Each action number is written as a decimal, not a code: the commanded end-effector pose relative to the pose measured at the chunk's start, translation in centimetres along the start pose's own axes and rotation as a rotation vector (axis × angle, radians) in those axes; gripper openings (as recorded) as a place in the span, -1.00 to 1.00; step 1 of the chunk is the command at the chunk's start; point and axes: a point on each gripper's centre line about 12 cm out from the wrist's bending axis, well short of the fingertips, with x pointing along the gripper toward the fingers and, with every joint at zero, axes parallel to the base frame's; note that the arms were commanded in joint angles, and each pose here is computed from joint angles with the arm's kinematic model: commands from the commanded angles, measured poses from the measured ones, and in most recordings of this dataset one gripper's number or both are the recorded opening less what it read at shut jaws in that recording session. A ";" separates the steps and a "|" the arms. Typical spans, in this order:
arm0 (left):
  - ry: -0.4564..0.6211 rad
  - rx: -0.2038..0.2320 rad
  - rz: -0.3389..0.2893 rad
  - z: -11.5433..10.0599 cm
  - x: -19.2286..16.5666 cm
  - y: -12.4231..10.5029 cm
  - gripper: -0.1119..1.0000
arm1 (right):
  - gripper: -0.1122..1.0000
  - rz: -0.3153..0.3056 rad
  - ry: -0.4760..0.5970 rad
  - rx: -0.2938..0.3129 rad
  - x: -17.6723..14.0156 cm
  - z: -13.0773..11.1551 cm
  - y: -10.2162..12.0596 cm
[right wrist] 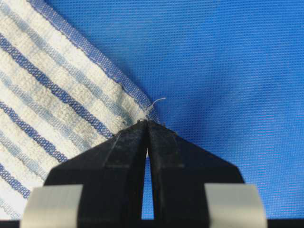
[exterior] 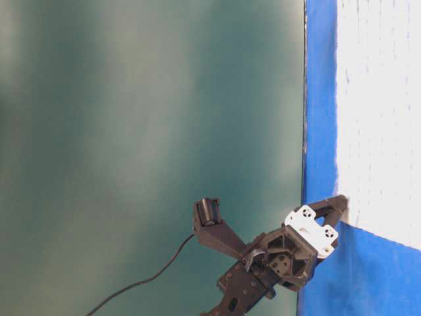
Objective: Fold the blue towel.
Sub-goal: 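Grasp the top-left and top-right corners of the striped towel with both grippers, then lift the top edge and fold it down toward the bottom edge, then release, then regrasp the folded strip's left and right ends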
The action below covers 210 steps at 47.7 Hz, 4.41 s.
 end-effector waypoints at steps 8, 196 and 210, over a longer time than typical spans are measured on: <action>0.034 0.006 -0.002 -0.1 -0.5 -0.1 -0.67 | -0.79 0.001 -0.029 0.004 -0.4 0.7 0.1; 0.072 0.236 -0.224 0.3 -10.2 -12.0 0.64 | 0.28 0.111 0.080 -0.185 -9.4 -4.6 9.8; 0.117 0.204 -0.185 -1.1 -6.9 -10.5 0.67 | 0.28 0.082 0.155 -0.217 -6.2 -4.6 10.4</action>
